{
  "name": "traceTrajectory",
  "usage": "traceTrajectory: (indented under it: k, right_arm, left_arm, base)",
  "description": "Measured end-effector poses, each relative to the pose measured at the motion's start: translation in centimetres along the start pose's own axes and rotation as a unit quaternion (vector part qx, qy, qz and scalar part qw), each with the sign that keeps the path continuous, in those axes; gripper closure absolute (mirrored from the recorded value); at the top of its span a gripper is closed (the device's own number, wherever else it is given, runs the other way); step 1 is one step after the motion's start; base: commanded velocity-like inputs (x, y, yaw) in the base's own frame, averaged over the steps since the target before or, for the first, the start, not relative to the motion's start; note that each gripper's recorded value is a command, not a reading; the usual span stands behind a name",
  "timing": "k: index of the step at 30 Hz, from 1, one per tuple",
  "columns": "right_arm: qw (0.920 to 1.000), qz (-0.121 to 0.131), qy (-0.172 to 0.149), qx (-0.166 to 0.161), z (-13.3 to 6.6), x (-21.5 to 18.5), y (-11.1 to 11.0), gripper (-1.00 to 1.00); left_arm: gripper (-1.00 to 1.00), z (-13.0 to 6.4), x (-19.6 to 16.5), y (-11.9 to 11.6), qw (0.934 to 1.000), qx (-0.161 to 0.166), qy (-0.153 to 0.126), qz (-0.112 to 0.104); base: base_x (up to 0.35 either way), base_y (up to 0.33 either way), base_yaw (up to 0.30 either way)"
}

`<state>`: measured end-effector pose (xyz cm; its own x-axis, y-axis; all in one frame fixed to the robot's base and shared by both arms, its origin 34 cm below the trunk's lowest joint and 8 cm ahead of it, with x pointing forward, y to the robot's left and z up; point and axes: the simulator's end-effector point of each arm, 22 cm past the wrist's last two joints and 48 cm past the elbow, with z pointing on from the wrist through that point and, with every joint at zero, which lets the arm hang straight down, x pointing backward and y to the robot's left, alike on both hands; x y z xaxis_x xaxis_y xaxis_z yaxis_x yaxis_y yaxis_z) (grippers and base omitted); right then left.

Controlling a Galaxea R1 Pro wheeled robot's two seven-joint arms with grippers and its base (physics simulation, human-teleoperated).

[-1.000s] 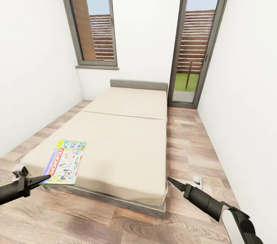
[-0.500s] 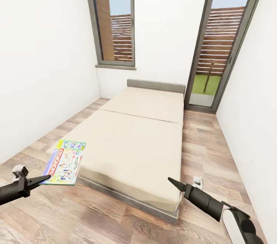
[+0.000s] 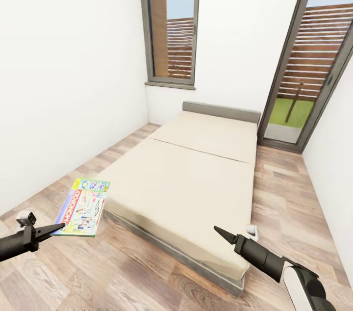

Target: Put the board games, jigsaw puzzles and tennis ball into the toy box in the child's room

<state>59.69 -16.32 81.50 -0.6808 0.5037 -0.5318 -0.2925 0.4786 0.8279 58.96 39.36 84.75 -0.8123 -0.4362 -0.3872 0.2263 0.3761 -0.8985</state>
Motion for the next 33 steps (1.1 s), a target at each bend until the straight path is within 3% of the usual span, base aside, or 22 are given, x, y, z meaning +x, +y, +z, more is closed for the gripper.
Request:
traceTrajectory:
  k: [33]
  right_arm:
    - [0.9999,0.007,0.003,0.011,-0.7,-2.4,3.5,-1.00]
  left_arm:
    - [1.00,-0.7,-1.6,-4.1,0.9999,-0.003,0.007,-0.007]
  base:
    - [0.000,0.000,0.282]
